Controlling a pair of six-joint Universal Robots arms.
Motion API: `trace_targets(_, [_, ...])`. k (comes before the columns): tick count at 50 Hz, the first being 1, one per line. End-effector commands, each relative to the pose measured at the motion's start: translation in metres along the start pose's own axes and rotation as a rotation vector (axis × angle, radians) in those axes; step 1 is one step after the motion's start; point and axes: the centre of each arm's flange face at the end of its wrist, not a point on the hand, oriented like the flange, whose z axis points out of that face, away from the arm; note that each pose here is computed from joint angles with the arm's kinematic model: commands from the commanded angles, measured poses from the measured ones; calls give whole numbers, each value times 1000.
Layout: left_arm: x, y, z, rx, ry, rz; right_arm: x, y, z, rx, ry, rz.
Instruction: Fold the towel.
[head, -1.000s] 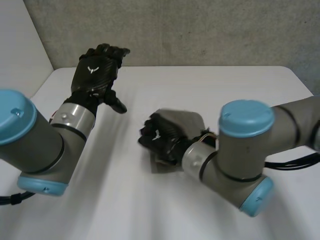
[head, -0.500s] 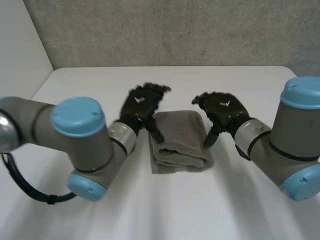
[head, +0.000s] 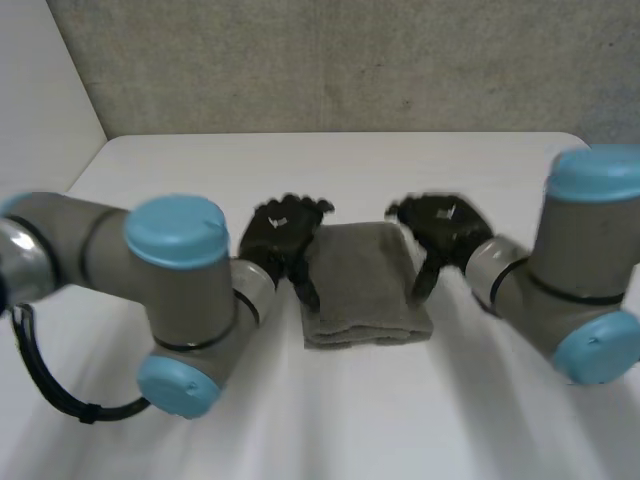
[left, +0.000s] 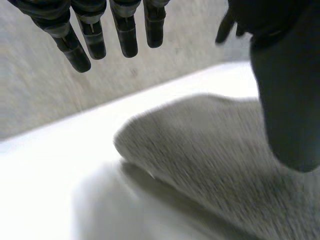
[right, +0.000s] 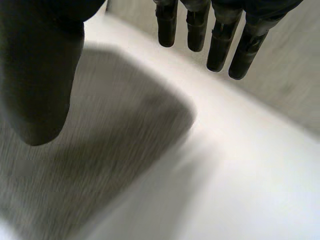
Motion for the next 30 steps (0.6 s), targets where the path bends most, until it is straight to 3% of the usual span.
trace_targets(1, [-18,-74,-32,115,-40,-15,23,-86,-44,239,132,30])
trace_targets(5, [-38,-104,-48,137,-97,-28,46,-114,-65,295,284,75])
trace_targets(9, [-66,-136,-64,159,-193,-49,57,-115,-69,280,344,83])
trace_targets(30, [-71,-153,-77,175,-236,-52,48,-101,-59,233,310,96])
